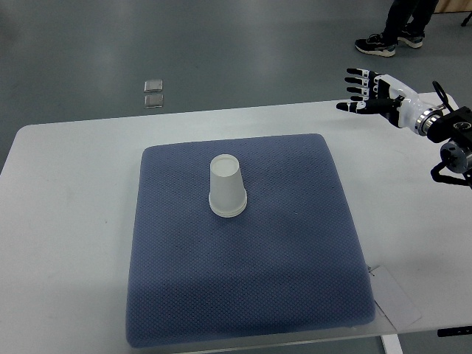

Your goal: Stack paper cups

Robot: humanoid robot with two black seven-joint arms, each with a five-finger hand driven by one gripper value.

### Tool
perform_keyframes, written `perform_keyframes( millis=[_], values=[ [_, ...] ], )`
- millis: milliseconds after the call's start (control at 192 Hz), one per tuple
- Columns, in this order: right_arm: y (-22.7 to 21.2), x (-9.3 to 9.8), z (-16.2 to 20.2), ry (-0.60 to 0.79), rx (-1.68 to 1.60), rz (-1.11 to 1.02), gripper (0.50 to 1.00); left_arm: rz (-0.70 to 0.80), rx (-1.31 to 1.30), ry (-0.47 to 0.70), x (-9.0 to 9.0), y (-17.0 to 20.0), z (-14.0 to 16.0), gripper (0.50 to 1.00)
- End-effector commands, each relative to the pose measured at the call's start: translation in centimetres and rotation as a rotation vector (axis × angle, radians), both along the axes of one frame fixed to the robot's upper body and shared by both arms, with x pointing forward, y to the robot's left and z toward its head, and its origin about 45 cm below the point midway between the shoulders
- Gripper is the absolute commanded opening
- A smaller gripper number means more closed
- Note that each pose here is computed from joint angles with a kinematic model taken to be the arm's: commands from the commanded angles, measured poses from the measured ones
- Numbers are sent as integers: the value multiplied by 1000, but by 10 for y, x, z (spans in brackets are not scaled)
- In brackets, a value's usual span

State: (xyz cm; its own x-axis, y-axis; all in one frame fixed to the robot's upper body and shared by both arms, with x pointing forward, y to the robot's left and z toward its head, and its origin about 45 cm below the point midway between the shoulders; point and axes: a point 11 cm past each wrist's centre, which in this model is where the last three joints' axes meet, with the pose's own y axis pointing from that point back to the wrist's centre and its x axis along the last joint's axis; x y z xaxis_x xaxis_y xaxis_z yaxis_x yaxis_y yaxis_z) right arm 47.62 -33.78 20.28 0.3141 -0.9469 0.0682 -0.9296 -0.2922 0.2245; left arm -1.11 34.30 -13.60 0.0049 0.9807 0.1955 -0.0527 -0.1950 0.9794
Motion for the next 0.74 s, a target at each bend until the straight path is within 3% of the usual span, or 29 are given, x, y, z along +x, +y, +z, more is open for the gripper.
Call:
perform_keyframes(
  millis=[0,385,734],
  values=[
    [3,0,-5,1,71,-35,911,0,0,0,0,0,0,1000],
    [13,-5,-25,23,205,-100,911,0,0,0,0,0,0,1000],
    [52,-7,-38,48,261,-43,911,0,0,0,0,0,0,1000]
  ],
)
